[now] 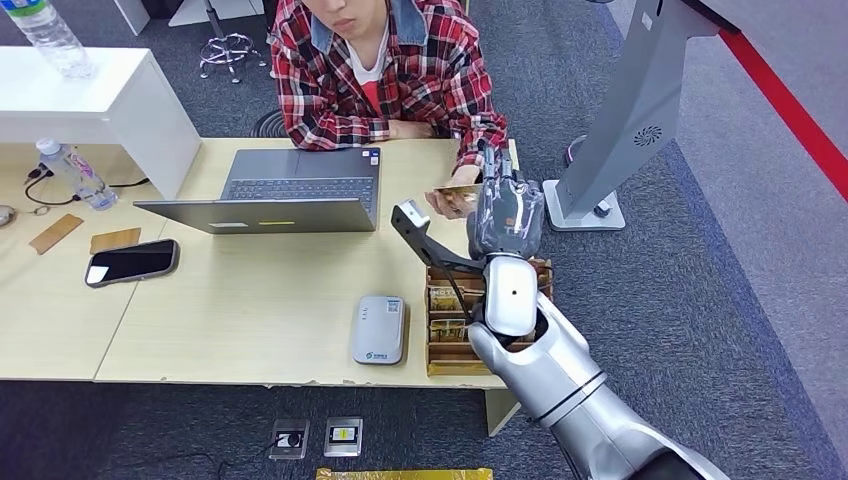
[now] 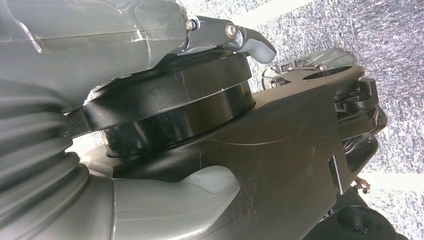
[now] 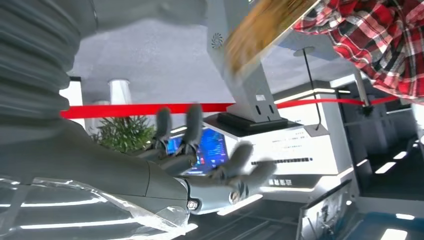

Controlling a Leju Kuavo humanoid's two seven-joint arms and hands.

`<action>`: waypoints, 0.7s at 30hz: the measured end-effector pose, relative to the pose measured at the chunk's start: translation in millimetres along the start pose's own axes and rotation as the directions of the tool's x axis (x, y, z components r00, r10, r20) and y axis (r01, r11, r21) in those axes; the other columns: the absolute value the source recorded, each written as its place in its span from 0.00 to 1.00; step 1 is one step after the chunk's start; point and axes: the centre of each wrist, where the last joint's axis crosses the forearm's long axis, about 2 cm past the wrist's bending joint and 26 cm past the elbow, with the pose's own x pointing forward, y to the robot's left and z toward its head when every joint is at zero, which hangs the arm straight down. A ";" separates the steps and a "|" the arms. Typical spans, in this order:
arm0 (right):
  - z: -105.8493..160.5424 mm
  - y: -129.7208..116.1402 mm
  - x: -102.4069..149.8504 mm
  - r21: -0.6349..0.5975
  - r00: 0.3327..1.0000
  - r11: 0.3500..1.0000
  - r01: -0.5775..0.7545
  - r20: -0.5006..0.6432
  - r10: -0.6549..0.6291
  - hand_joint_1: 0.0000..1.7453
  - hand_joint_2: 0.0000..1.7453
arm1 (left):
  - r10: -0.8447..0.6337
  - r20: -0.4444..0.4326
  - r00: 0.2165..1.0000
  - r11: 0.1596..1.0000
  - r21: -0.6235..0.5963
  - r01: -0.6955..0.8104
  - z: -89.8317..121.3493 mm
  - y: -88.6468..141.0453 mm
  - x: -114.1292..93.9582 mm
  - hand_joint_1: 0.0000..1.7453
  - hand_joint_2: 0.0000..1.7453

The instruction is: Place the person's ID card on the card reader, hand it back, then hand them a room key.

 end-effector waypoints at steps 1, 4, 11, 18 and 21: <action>2.1 1.1 -0.4 0.002 1.000 1.000 0.007 -0.001 -0.007 0.00 1.00 | 0.000 0.000 1.000 1.000 0.000 0.000 0.0 0.0 0.0 0.00 1.00; 11.8 4.4 -0.6 0.009 0.999 0.999 0.040 -0.008 -0.040 0.00 1.00 | 0.000 0.000 1.000 1.000 0.002 0.000 0.0 0.1 -0.1 0.00 1.00; 38.2 2.8 4.7 0.026 0.994 0.994 0.108 -0.020 -0.108 0.00 1.00 | 0.003 -0.005 1.000 1.000 0.005 -0.003 0.0 0.2 -0.3 0.00 1.00; 62.9 -9.6 9.7 0.069 0.993 0.990 0.120 -0.026 -0.118 0.52 1.00 | 0.008 -0.008 1.000 1.000 0.012 -0.008 0.0 0.2 -1.1 0.00 1.00; 68.9 -17.1 8.3 0.062 0.995 0.993 0.102 -0.025 -0.101 1.00 1.00 | 0.009 -0.009 1.000 1.000 0.014 -0.008 0.0 0.2 -1.2 0.00 1.00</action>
